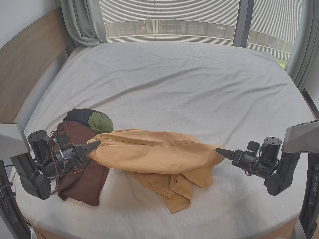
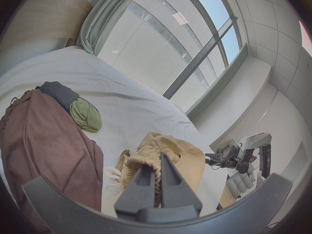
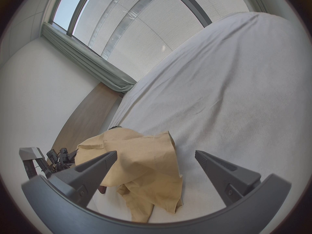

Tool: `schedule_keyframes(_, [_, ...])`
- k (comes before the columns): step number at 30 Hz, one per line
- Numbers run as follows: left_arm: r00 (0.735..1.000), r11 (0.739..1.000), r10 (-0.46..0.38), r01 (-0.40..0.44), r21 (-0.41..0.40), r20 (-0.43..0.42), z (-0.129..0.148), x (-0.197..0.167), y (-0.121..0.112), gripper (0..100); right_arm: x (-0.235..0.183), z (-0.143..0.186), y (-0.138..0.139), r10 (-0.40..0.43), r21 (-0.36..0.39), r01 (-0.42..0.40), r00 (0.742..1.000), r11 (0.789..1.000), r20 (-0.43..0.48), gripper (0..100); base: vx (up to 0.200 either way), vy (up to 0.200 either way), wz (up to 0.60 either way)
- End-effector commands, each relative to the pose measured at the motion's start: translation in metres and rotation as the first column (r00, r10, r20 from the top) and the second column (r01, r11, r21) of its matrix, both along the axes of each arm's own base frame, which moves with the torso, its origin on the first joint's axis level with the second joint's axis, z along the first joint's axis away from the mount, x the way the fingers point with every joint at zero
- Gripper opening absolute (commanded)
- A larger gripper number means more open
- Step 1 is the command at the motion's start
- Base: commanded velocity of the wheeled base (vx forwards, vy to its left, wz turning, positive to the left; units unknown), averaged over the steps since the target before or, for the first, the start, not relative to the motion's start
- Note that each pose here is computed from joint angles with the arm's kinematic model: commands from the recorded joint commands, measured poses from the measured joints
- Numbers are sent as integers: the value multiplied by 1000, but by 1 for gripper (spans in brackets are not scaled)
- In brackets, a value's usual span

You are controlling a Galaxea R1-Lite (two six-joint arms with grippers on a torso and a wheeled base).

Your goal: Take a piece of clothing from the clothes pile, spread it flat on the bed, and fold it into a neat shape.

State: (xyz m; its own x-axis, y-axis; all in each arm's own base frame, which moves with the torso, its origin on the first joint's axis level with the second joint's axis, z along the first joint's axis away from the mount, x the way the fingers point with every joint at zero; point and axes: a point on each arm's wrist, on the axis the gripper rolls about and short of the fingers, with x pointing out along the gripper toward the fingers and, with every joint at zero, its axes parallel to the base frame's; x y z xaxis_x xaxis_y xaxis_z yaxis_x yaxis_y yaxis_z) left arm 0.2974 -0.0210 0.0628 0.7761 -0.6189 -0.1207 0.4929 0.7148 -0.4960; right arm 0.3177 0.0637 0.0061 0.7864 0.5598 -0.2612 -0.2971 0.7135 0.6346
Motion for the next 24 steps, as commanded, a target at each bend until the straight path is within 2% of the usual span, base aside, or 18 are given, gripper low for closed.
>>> schedule_keyframes(1, [1000, 1000, -1, 1, 0, 2, 0, 0, 0, 0, 4, -13, 3, 4, 9, -4, 999, 1000, -34, 100, 0, 0, 0])
schedule_keyframes(11, [1000, 1000, -1, 1, 0, -1, -1, 1, 0, 0, 3, -7, 11, 41, 30, -41, 999, 999, -21, 100, 0, 0, 0])
schedule_keyframes(12, [1000, 1000, -1, 1, 0, 1, 0, 1, 0, 0, 3, -6, 11, 43, 29, -43, 999, 999, -17, 0, 0, 0, 0])
schedule_keyframes(24, [1000, 1000, 3, -3, 2, -24, -10, 5, 0, 0, -9, 18, 16, 71, 32, -72, 997, 997, 35, 0, 0, 0, 0])
